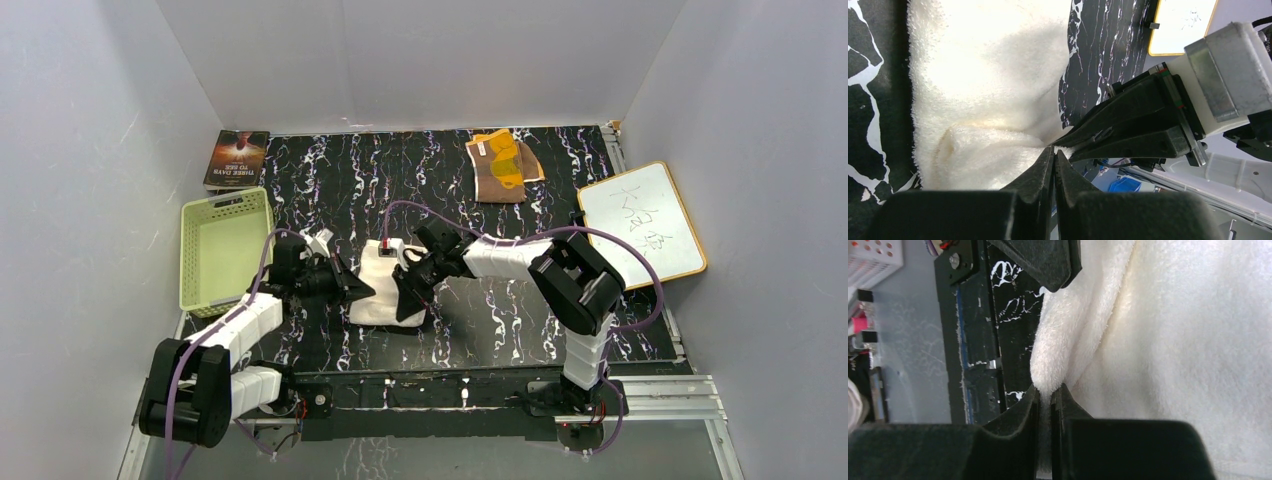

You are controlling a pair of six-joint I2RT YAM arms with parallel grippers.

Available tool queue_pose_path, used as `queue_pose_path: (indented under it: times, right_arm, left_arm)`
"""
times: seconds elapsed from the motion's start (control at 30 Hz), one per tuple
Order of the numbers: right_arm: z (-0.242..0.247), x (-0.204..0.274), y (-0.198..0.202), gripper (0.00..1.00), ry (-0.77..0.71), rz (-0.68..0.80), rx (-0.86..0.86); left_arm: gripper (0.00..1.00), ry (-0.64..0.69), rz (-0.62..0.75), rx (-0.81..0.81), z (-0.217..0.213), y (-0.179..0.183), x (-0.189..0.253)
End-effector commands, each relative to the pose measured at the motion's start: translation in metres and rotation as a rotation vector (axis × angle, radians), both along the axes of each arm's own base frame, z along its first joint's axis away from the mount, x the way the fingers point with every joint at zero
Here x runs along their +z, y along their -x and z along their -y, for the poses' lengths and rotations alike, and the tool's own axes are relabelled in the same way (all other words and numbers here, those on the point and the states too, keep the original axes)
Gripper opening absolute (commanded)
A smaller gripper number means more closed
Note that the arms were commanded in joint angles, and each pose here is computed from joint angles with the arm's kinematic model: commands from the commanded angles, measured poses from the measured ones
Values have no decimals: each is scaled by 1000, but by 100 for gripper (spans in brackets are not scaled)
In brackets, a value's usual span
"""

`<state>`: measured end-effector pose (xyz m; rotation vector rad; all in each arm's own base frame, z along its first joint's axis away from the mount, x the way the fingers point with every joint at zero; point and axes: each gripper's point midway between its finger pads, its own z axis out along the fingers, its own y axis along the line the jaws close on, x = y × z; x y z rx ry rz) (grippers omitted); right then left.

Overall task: Roll the towels
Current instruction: Roll the towel at the center of the board.

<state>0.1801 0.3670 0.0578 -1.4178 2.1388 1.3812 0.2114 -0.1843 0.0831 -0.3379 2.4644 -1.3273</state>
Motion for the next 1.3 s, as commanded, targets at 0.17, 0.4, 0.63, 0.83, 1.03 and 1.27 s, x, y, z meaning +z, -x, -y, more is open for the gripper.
queue_pose_path:
  times: [0.17,0.4,0.63,0.83,1.03,1.27]
  right_arm:
    - [-10,6,5,0,35,-216,-131]
    - [-5,-24,3,0,104,-341,-228]
    - [9,-56,-10,0,160,-430,-354]
    - [12,-70,-17,0,181,-489,-417]
    - [18,-82,-18,0,209,-531,-444]
    - [26,-84,-22,0,218,-525,-462]
  left_arm:
    - [3,33,30,-44,5,-5,25]
    - [3,-7,44,-50,1,1,32]
    - [34,-3,-95,76,-8,24,21]
    - [58,-21,-198,140,-17,49,9]
    - [60,-28,-327,228,-22,64,-18]
    - [60,-74,-399,347,-34,66,-29]
